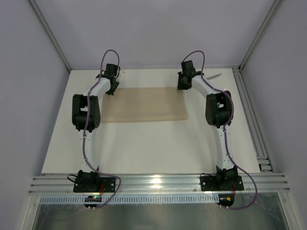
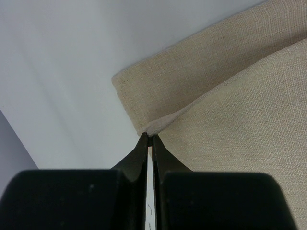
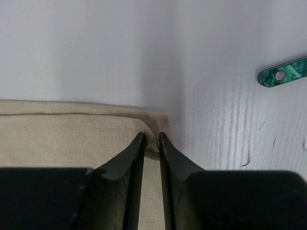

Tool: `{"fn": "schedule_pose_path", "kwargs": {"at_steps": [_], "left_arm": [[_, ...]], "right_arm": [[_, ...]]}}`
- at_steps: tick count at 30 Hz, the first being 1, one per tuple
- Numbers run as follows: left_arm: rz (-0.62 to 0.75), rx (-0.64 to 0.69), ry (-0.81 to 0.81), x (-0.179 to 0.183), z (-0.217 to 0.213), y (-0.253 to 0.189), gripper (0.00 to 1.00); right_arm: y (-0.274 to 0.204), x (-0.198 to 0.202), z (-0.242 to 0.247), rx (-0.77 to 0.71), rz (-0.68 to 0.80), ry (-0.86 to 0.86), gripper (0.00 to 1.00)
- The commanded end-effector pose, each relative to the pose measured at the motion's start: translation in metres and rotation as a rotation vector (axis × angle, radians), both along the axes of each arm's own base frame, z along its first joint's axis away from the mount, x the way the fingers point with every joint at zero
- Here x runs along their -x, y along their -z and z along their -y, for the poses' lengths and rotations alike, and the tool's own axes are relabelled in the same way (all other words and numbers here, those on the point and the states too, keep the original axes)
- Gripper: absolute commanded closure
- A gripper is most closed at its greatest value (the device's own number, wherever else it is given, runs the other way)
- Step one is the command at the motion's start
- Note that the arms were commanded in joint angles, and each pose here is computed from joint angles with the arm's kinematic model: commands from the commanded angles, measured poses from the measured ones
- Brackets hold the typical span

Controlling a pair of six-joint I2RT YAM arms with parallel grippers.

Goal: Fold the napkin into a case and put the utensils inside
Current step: Fold and flatten the napkin at the center of the board.

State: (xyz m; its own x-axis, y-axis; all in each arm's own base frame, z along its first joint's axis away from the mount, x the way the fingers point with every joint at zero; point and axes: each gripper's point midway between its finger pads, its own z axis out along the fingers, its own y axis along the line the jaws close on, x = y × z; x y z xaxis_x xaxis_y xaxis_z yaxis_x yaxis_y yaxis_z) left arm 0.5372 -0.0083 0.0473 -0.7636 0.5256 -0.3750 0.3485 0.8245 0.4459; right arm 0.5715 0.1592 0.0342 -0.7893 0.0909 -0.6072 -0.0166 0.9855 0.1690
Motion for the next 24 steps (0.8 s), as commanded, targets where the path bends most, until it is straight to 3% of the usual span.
{"fn": "schedule_pose_path", "kwargs": {"at_steps": [1,6,9,18,24], "left_arm": [[0.093,0.014,-0.006,-0.023,-0.001,-0.019,1.00],[0.113,0.016,-0.007,-0.025,-0.001,-0.025,1.00],[0.131,0.015,-0.008,-0.028,-0.001,-0.030,1.00],[0.131,0.023,-0.014,-0.032,0.000,-0.028,1.00],[0.136,0.015,-0.017,-0.034,-0.001,-0.028,1.00]], "right_arm": [[-0.017,-0.016,0.010,-0.016,0.061,0.047,0.78],[-0.021,-0.017,0.009,-0.020,0.067,0.040,0.75],[-0.021,-0.017,0.012,-0.018,0.063,0.044,0.66],[-0.017,-0.013,0.002,-0.066,0.038,-0.002,0.66],[-0.039,-0.013,0.000,-0.078,0.078,-0.033,0.63]]}}
